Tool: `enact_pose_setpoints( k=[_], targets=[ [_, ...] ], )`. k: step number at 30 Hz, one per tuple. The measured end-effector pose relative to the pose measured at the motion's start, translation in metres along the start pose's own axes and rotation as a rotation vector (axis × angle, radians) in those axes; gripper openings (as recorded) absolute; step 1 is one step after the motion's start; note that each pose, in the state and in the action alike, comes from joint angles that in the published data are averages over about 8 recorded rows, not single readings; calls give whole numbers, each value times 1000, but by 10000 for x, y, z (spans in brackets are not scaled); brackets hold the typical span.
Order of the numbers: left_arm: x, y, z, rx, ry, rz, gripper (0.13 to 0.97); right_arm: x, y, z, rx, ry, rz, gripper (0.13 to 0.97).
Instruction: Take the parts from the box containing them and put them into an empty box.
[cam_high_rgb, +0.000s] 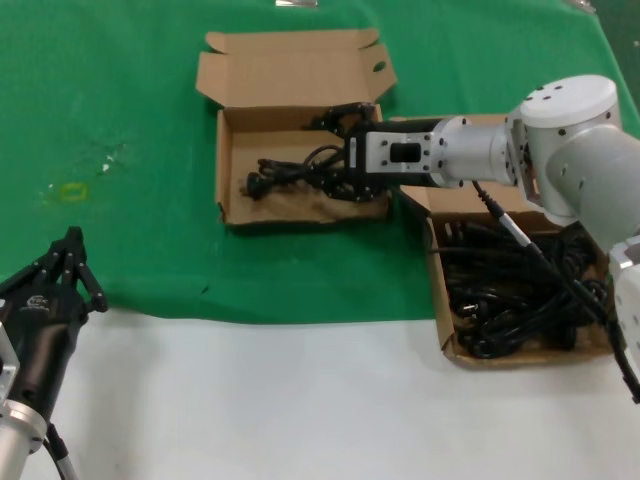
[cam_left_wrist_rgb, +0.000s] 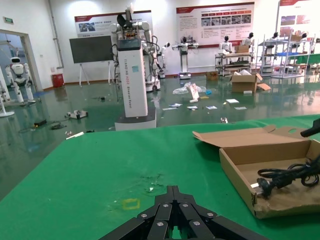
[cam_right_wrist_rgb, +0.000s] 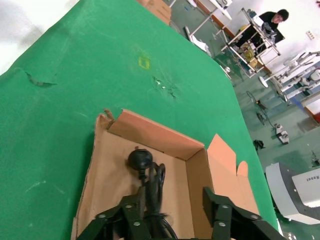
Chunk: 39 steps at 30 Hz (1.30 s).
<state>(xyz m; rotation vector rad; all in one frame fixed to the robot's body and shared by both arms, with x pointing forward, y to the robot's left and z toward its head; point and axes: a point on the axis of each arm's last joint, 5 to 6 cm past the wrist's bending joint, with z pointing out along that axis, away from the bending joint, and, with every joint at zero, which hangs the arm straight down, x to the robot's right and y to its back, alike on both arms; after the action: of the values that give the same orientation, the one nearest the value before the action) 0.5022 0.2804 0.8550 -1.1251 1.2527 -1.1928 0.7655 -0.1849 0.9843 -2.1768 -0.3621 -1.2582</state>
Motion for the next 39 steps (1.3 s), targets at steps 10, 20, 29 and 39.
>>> enact_pose_setpoints(
  k=[10,20,29,39],
  targets=[
    [0,0,0,0,0,0,144,0,1,0,2,5,0,504],
    [0,0,0,0,0,0,149,0,1,0,2,5,0,729],
    [0,0,0,0,0,0,214,-3,2,0,1,6,1,874],
    [0,0,0,0,0,0,334,-212,80,26,-18,56,94,940]
  ],
)
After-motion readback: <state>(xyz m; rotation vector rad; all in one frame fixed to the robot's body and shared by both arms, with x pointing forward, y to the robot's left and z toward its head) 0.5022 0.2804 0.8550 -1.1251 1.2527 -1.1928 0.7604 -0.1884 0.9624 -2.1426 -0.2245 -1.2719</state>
